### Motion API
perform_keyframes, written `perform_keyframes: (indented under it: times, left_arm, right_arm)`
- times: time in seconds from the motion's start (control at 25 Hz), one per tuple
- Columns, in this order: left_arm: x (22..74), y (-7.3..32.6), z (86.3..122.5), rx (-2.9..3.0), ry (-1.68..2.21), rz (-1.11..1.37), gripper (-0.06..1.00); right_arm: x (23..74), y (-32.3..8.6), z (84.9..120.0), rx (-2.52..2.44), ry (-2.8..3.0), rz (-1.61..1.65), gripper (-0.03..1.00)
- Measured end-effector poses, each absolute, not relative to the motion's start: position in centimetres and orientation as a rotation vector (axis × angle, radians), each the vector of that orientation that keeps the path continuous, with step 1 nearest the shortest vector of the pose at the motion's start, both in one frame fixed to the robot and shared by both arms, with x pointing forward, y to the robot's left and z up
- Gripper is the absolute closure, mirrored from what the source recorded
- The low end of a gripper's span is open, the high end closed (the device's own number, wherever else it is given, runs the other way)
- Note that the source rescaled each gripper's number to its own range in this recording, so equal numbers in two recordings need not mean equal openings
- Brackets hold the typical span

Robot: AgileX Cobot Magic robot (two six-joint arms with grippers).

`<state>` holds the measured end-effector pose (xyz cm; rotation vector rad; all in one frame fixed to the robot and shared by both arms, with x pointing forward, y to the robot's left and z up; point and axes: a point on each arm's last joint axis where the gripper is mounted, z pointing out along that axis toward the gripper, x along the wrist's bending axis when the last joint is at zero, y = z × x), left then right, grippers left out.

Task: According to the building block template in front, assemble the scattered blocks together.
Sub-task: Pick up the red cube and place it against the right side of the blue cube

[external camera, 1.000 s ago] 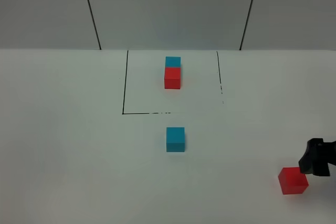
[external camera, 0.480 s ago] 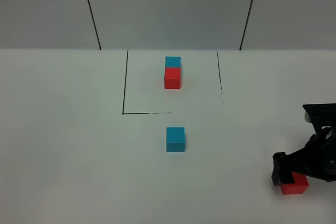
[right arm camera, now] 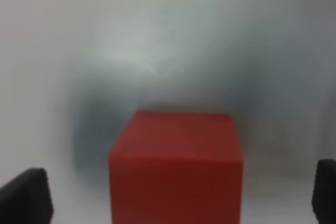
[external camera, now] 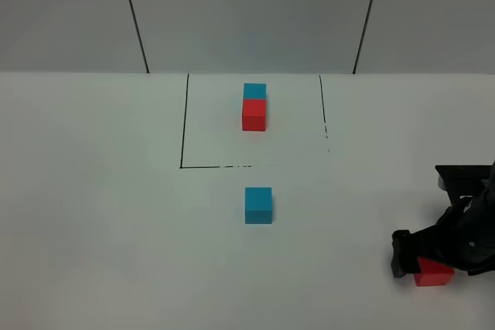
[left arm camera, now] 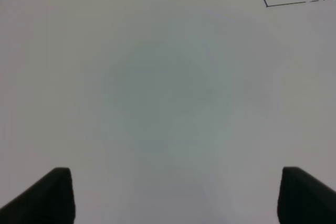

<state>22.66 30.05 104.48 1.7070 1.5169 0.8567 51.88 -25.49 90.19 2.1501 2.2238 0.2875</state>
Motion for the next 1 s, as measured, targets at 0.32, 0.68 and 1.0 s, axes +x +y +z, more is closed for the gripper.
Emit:
perform_keyframes:
  times: [0.32,0.68,1.0]
  left_arm:
    - [22.7,30.1,104.5,1.706,1.518,0.856,0.26]
    - [22.7,30.1,104.5,1.706,1.518,0.856,0.26]
    - [22.7,30.1,104.5,1.706,1.518,0.856,0.26]
  right_arm:
    - [52.0,-25.4,89.3,2.204,2.205,0.266,0.06]
    - [51.8,-25.4,89.3,2.266,2.175,0.243,0.96]
    - [55.4,-22.5,95.5,1.445,2.685,0.204,0.96]
